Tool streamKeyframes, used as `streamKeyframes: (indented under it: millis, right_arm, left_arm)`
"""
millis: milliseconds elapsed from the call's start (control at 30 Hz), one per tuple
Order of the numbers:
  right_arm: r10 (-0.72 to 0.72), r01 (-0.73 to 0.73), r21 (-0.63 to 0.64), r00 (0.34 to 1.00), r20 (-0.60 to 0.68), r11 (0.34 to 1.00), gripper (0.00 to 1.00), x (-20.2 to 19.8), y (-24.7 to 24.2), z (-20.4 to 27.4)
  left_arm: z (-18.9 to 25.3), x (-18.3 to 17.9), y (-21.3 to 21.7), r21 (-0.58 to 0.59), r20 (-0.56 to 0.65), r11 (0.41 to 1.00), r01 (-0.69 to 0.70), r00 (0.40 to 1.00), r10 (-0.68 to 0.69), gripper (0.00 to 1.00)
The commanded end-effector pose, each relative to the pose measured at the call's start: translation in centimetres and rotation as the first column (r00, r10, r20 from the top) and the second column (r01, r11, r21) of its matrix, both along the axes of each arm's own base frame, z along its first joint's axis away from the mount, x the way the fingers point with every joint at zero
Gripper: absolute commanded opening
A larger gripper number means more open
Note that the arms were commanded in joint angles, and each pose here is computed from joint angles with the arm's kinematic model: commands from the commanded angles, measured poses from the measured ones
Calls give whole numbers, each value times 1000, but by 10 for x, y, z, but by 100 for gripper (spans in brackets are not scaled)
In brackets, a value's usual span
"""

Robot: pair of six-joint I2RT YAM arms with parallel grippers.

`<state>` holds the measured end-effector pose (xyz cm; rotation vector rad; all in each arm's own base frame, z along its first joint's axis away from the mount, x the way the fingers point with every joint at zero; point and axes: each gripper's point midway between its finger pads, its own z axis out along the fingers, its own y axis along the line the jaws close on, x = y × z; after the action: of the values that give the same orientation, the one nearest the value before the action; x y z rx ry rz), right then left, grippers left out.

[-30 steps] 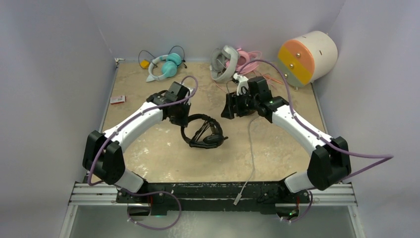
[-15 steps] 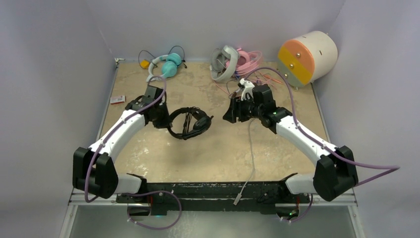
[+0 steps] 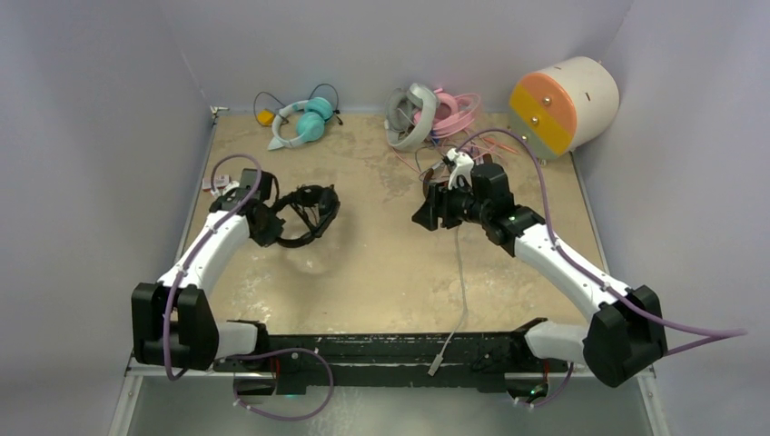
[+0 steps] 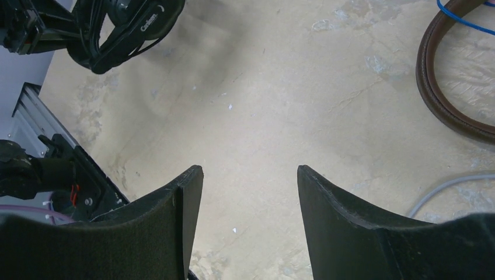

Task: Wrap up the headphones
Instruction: Place the headphones at the corner of the board.

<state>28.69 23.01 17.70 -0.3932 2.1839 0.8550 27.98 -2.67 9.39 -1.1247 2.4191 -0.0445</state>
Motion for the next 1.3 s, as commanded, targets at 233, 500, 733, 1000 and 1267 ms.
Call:
streamKeyframes:
  millis: [233,500,733,1000,1267]
  right_arm:
    - [-23,20,32,997,71,999,63,1,-4,15]
    - [-29,26,39,997,68,999,62,2,-3,11]
    - [-25,19,66,996,90,998,62,6,1,13]
    - [-19,14,71,997,78,997,62,6,3,12]
    - [-26,20,77,997,79,997,62,-1,-1,15]
  left_arm:
    - [9,-29,65,81,94,851,-519,854,512,0]
    - [6,-36,81,49,133,796,-603,794,593,1]
    - [-16,-48,97,34,80,744,-667,744,663,2]
    - [-33,-52,125,-31,44,677,-735,676,736,5]
    - [-40,-37,118,-81,25,746,-661,747,665,46]
